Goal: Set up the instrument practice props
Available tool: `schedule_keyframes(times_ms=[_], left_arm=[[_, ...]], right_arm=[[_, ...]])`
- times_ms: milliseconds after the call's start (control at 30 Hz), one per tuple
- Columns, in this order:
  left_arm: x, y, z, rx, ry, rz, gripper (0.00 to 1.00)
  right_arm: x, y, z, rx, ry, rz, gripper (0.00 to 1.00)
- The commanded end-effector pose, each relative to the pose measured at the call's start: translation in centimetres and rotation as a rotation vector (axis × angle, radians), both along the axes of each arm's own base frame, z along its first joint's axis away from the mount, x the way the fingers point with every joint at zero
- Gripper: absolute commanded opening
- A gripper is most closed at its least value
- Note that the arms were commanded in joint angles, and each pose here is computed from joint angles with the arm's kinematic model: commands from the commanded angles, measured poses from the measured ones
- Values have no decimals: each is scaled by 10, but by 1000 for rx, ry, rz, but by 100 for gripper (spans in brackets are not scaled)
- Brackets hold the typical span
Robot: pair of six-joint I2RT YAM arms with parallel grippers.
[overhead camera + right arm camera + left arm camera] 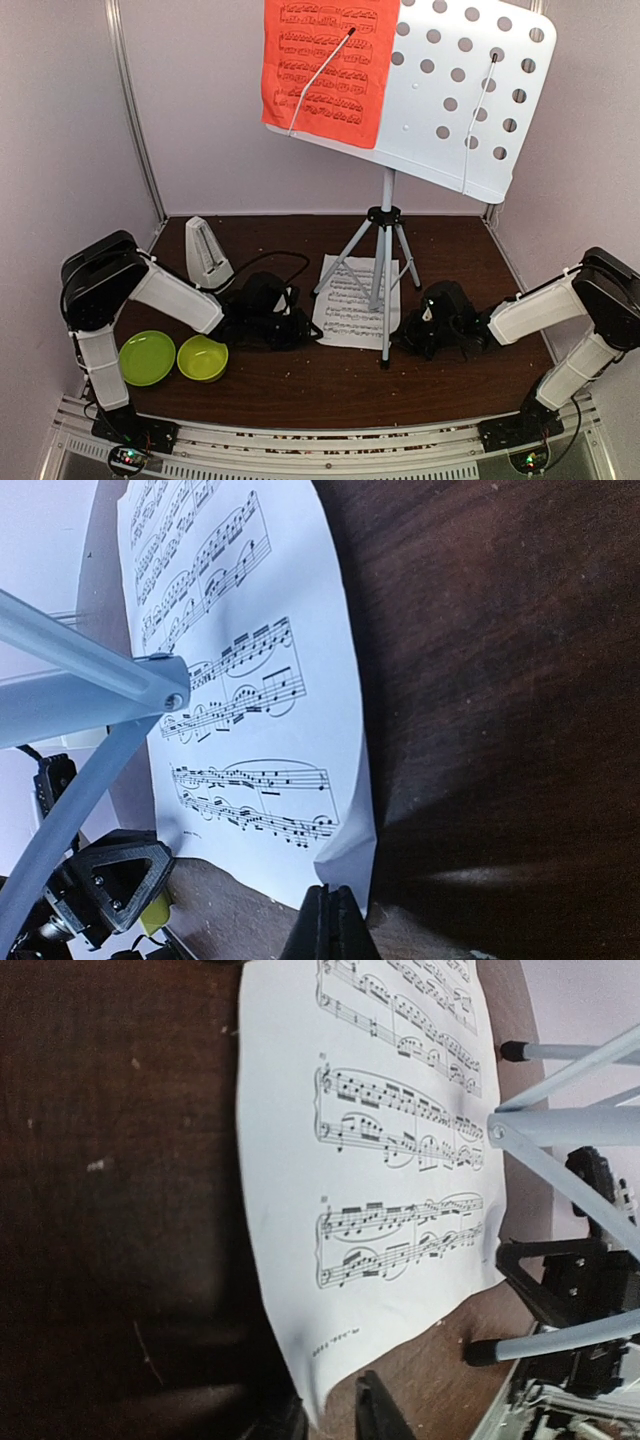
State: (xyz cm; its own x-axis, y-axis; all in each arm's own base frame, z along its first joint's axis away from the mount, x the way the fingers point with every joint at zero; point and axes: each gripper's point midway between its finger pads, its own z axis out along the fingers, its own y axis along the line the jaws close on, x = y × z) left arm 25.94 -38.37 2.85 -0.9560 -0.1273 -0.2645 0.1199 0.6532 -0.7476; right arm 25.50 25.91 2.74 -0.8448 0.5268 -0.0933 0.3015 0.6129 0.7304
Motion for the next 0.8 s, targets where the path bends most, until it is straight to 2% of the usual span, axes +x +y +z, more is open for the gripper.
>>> schedule_keyframes(times_ms=[0, 67, 200, 300, 367, 433, 567, 767], left_arm=[[14, 0, 3, 59, -9, -6, 10], [17, 1, 7, 77, -14, -20, 0], [18, 18, 9, 163, -8, -41, 0], [19, 35, 13, 222, -7, -62, 0], [18, 47, 17, 272, -7, -89, 0], [16, 58, 20, 311, -1, -117, 0], [11, 76, 31, 382, -3, -174, 0], [-2, 93, 38, 435, -14, -225, 0]], right_arm=[[0, -1, 2, -27, -7, 10, 3], [-1, -4, 4, -42, -10, 9, 7], [-3, -11, 10, -84, -22, 15, 22], [-3, -18, 18, -115, -45, 14, 46], [-3, -22, 25, -131, -63, 13, 58], [-2, -26, 34, -142, -85, 8, 65], [-4, -36, 49, -164, -127, -2, 73], [-13, -44, 55, -144, -153, -2, 77]])
